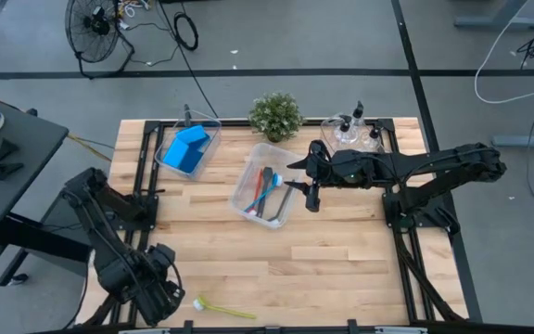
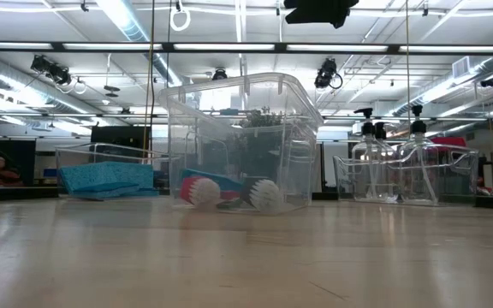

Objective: Pick & Place Kitchen Sink Supplies
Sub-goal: Put the black soap dispenser into the right transparent bin

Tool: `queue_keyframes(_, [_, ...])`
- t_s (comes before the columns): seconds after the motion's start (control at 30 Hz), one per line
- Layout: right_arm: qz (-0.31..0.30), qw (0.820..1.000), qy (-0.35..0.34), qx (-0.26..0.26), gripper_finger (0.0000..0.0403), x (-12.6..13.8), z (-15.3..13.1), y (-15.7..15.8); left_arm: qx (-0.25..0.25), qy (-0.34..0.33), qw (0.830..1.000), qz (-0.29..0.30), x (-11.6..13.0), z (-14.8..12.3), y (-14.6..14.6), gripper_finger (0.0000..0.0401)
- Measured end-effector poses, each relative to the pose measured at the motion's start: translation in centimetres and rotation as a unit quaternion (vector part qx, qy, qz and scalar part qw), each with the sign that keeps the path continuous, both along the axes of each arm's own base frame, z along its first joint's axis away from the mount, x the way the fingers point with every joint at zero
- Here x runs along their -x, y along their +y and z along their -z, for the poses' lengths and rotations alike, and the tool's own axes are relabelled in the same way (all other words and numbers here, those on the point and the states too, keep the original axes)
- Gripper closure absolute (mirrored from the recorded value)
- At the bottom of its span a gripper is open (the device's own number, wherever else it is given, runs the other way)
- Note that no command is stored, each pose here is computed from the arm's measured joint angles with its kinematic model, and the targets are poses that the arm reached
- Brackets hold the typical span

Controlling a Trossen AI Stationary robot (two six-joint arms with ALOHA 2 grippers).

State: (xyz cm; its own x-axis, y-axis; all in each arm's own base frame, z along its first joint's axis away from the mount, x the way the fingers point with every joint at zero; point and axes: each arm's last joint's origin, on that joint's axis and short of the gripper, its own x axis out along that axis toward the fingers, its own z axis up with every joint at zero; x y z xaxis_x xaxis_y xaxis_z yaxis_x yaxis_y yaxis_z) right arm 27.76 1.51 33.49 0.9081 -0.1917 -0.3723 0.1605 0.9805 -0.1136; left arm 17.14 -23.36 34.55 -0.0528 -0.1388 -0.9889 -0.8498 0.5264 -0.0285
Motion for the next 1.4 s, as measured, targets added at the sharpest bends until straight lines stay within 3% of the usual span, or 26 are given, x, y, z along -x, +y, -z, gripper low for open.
queue_keyframes(0.57, [-0.005, 1.0, 0.004, 0.016, 0.0187, 0.0, 0.0, 0.0, -0.031, 0.002, 0.999, 0.01, -0.2, 2.5, 0.0, 0.0105])
queue_keyframes(0.9, [-0.002, 1.0, 0.004, 0.016, 0.0187, 0.0, 0.0, -0.2, -0.001, -0.026, 1.0, 0.001, -1.2, 2.4, -0.2, 0.0105])
queue_keyframes(1.13, [0.004, 1.0, 0.004, 0.015, 0.0187, 0.0, 0.0, -0.5, 0.014, -0.055, 0.997, 0.059, -1.5, 2.4, -0.5, 0.0105])
queue_keyframes(1.4, [0.002, 1.0, 0.005, 0.021, 0.0187, 0.0, 0.0, -0.5, 0.048, -0.089, 0.992, 0.069, -2.1, 2.2, -1.2, 0.0105])
